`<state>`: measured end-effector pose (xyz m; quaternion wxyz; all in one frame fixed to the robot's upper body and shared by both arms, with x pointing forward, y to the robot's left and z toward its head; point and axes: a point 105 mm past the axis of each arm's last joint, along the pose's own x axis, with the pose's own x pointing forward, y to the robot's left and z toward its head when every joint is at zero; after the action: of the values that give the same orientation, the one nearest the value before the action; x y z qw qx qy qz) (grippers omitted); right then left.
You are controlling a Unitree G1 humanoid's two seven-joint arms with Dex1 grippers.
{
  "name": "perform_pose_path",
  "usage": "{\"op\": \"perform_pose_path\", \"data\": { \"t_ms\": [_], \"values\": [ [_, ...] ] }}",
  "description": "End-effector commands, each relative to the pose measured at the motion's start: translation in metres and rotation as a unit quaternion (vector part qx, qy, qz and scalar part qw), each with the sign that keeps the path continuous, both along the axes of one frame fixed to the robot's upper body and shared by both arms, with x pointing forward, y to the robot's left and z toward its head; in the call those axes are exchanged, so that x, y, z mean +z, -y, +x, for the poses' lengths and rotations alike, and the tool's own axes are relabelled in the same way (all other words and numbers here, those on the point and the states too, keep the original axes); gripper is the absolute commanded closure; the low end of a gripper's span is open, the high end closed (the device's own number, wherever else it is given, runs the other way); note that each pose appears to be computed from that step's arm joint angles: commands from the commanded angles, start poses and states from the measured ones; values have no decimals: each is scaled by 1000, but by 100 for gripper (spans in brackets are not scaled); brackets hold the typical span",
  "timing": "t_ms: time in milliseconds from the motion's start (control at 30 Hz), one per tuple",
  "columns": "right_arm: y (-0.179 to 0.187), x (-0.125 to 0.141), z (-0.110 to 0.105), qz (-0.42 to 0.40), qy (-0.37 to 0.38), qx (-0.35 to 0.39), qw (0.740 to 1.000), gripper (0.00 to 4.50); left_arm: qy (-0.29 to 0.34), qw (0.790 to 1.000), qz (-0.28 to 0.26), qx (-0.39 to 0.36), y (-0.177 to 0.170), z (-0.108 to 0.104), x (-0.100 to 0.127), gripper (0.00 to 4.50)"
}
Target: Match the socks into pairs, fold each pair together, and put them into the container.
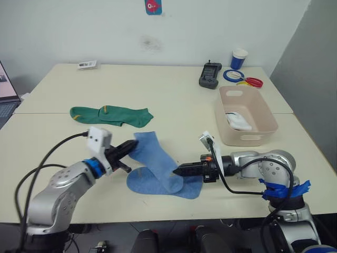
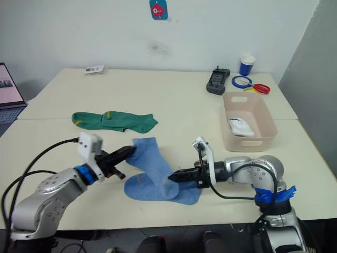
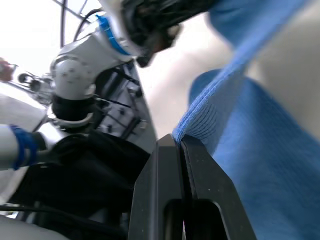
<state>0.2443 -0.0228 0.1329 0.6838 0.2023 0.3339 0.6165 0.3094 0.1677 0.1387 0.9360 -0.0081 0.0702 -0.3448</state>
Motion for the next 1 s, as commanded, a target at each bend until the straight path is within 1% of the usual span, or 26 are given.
{"op": "perform_pose_path", "data": {
  "t_ms": [33, 167, 300, 400, 500, 600, 667, 767, 800, 833, 867, 900, 933, 967, 1000],
  "values": [
    [1, 5, -3, 13, -3, -16, 1000, 450, 33, 998, 19, -44, 21, 18, 7, 446],
    [3, -1, -2, 7, -13, -52, 999, 450, 36, 995, 35, -91, 42, 36, 9, 446],
    [6, -8, 5, 10, -34, -111, 993, 450, 20, 988, 60, -144, 57, 38, -1, 446],
    [9, -14, 7, 4, -47, -137, 989, 450, 12, 983, 80, -163, 69, 46, -9, 446],
    [17, -18, 13, -8, -50, -167, 985, 450, 27, 981, 98, -163, 77, 54, -12, 446],
    [26, -20, 15, -16, -49, -180, 982, 385, 32, 983, 89, -154, 75, 58, -10, 388],
    [31, -21, 15, -25, -45, -181, 982, 314, 38, 985, 87, -147, 71, 58, -7, 322],
    [43, -21, 14, -48, -31, -178, 982, 210, 52, 988, 85, -120, 55, 57, 0, 223],
    [46, -21, 13, -54, -27, -176, 983, 164, 55, 988, 86, -115, 51, 56, 2, 182],
    [50, -21, 13, -68, -14, -170, 983, 141, 63, 989, 89, -98, 43, 57, 4, 160],
    [55, -21, 12, -84, -1, -166, 983, 128, 66, 990, 92, -81, 33, 55, 5, 148],
    [60, -21, 12, -100, 13, -160, 982, 76, 64, 991, 95, -70, 25, 52, 5, 102],
    [65, -20, 13, -116, 31, -151, 981, 51, 56, 992, 96, -64, 18, 46, 4, 82],
    [69, -18, 15, -126, 52, -145, 980, 17, 40, 993, 91, -65, 13, 39, 1, 51],
    [73, -15, 21, -134, 71, -144, 978, 3, 28, 994, 85, -67, 10, 32, 0, 48]
  ]
}}
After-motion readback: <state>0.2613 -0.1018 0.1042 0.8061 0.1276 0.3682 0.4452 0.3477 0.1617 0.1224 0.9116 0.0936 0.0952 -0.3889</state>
